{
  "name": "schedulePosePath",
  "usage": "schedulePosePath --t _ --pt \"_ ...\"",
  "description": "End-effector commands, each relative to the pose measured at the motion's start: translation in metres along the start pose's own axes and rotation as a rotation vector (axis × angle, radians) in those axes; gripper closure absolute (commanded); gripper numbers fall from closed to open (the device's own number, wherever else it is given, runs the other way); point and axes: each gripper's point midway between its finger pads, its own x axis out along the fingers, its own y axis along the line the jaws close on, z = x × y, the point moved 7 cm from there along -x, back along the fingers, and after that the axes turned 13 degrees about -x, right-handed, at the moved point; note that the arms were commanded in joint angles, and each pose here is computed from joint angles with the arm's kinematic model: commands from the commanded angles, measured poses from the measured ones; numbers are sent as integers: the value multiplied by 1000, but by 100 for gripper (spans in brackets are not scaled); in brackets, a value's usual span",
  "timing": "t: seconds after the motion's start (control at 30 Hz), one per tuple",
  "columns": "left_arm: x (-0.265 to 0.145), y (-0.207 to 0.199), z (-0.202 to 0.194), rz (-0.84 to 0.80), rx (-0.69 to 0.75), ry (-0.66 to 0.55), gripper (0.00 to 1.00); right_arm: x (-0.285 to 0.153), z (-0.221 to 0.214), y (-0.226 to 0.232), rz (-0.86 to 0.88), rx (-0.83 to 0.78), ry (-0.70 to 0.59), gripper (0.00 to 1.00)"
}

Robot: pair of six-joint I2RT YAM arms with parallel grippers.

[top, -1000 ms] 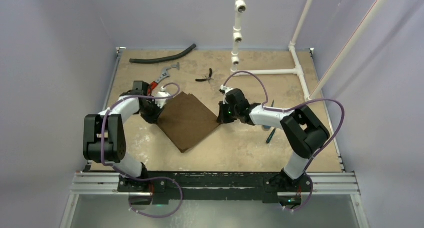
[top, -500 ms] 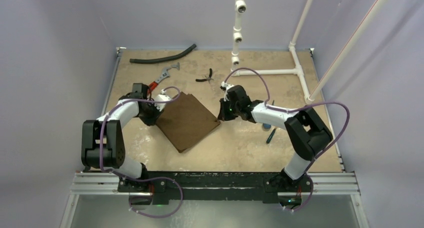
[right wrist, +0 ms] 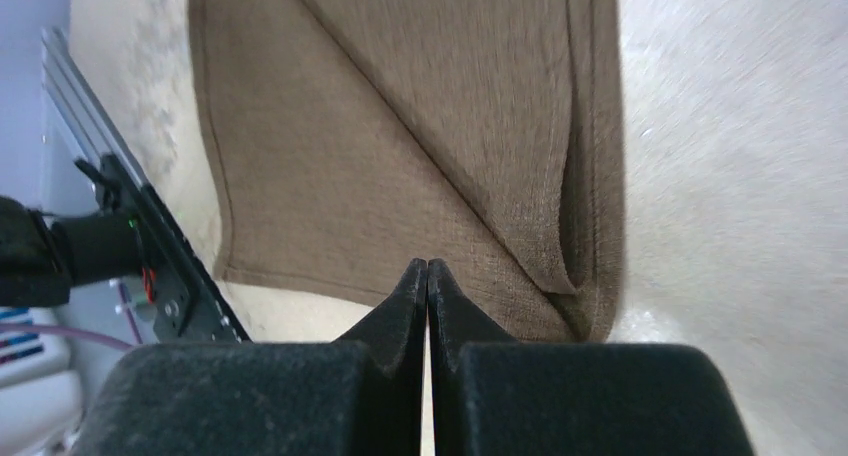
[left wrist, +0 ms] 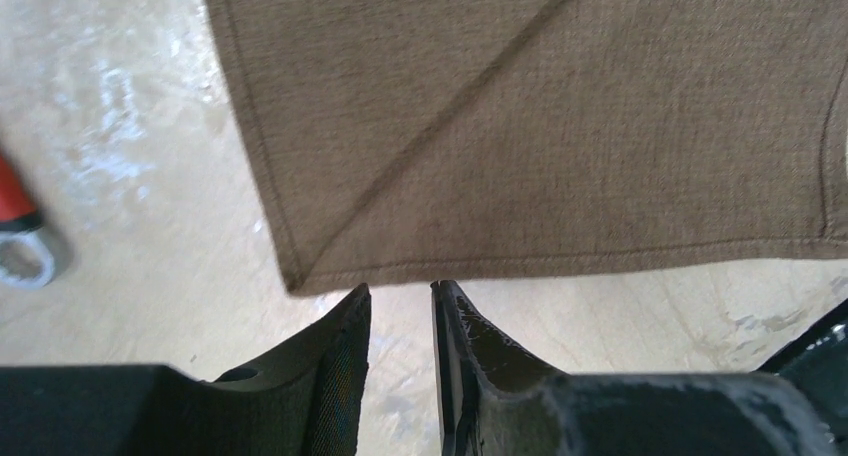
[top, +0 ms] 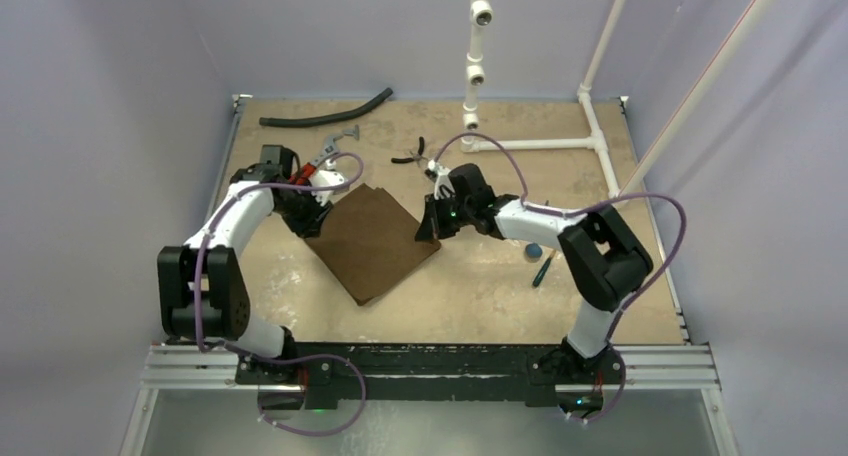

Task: Fold the napkin into a case and place the utensils inside
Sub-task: Pick up the upper triangle-folded napkin from the center of the board.

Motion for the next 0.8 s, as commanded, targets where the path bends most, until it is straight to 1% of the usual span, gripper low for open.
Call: schedulePosePath --t 0.0,0.07,0.13,0.23,0.33,0.47,0.6,0.7,0.77 --pt "26 -6 3 -117 -38 -6 73 11 -24 -2 167 61 92 100" --pt "42 -4 -3 -140 -58 26 75 17 -32 -8 176 84 110 100" --pt "55 -1 -14 -129 -65 65 78 24 -42 -16 175 113 137 100" --pt "72 7 -34 -69 -67 133 80 33 -53 -30 137 146 163 100" --pt "80 9 -45 -36 -65 159 80 37 -62 -43 94 168 175 100" --pt "84 6 -52 -40 -61 164 80 37 -64 -54 64 173 182 100" --pt "80 -2 -53 -88 -50 160 80 33 -54 -62 32 162 169 100" --pt "71 -12 -52 -148 -26 146 80 30 -39 -70 -60 123 161 100" --pt "64 -19 -51 -180 6 131 77 29 -28 -76 -124 99 159 100"
